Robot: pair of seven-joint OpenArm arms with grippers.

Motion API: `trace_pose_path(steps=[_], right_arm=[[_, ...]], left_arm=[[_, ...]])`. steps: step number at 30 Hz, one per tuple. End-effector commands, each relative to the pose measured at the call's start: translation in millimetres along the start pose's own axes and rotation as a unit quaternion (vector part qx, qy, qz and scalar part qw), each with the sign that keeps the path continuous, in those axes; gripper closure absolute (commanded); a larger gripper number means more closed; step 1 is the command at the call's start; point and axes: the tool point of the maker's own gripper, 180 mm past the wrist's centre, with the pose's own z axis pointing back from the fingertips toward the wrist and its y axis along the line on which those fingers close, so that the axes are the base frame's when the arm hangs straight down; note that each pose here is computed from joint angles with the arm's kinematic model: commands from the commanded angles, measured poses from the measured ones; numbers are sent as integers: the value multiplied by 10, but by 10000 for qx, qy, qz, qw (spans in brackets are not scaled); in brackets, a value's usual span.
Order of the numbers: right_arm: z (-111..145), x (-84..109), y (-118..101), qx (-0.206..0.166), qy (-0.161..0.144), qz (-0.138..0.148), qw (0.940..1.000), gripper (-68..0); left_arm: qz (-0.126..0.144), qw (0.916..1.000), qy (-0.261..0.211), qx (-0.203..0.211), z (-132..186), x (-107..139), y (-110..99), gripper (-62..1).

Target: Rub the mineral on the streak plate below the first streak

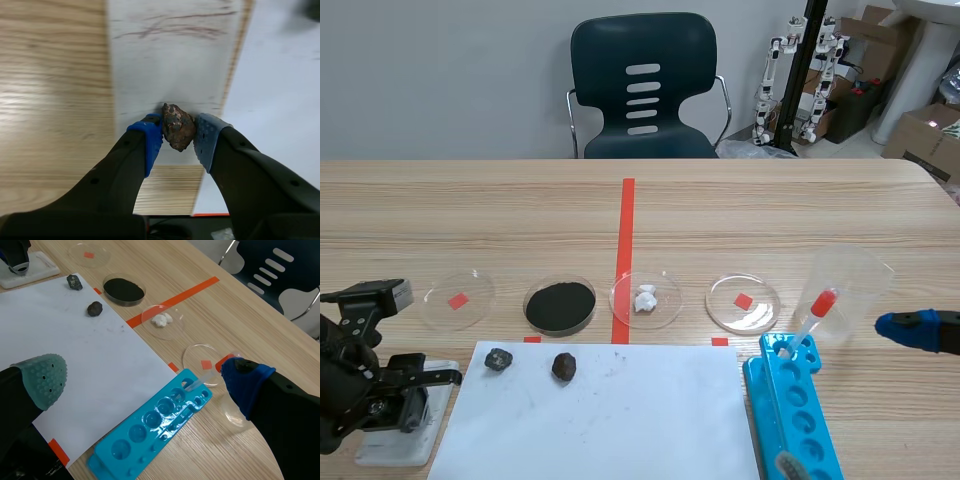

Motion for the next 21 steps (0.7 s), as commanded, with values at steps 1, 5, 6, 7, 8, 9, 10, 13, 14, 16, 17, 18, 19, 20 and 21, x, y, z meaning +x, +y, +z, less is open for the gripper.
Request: trace_pose_path(steps=[1,5,6,7,8,9,10,13,14,16,17,18,19,20,21], right_arm=[[-9,60,-39,-31,-116,40,9999,-655],[-9,60,-39,-31,-116,40,9999,-655],[-9,60,-39,-31,-116,40,9999,-655],[-9,60,-39,-31,-116,40,9999,-655],[-9,60,-39,-31,-116,40,9999,-655],[-9,60,-39,-31,-116,40,9999,-655],[-9,60,-39,-31,-116,40,9999,-655],[-9,60,-39,-31,-116,40,9999,-655],[-9,60,-39,-31,-116,40,9999,-655],[-9,60,-39,-31,-116,40,9999,-655],[-9,60,-39,-31,-116,40,9999,-655],[-9,60,-39,-31,-116,40,9999,-655],[-9,60,-39,-31,-116,40,9999,-655],[-9,60,-39,-31,-116,40,9999,-655],[-9,60,-39,-31,-116,40,9999,-655]], left_arm=[[16,9993,129,-364,-40,-102,-174,-105],[18,9972,63,-744,-25,-78,-310,-105],[9,9972,58,-747,-25,-76,-311,-105],[7,9972,57,-744,-25,-75,-310,-105],[3,9973,52,-736,-25,-73,-306,-105],[-18,9976,38,-697,-27,-69,-292,-105],[-42,9981,30,-614,-31,-67,-262,-105],[-55,9997,6,-234,-43,-57,-126,-105],[-45,10000,-6,-79,-45,-53,-70,-105],[-48,9998,-17,209,-43,-48,34,-105],[-68,9994,-3,337,-40,-53,80,-105],[-62,9987,0,500,-35,-53,140,-104],[-65,9978,1,659,-27,-53,201,-104],[-67,9967,13,805,-19,-56,255,-105],[-80,9955,9,949,-8,-53,310,-105]])
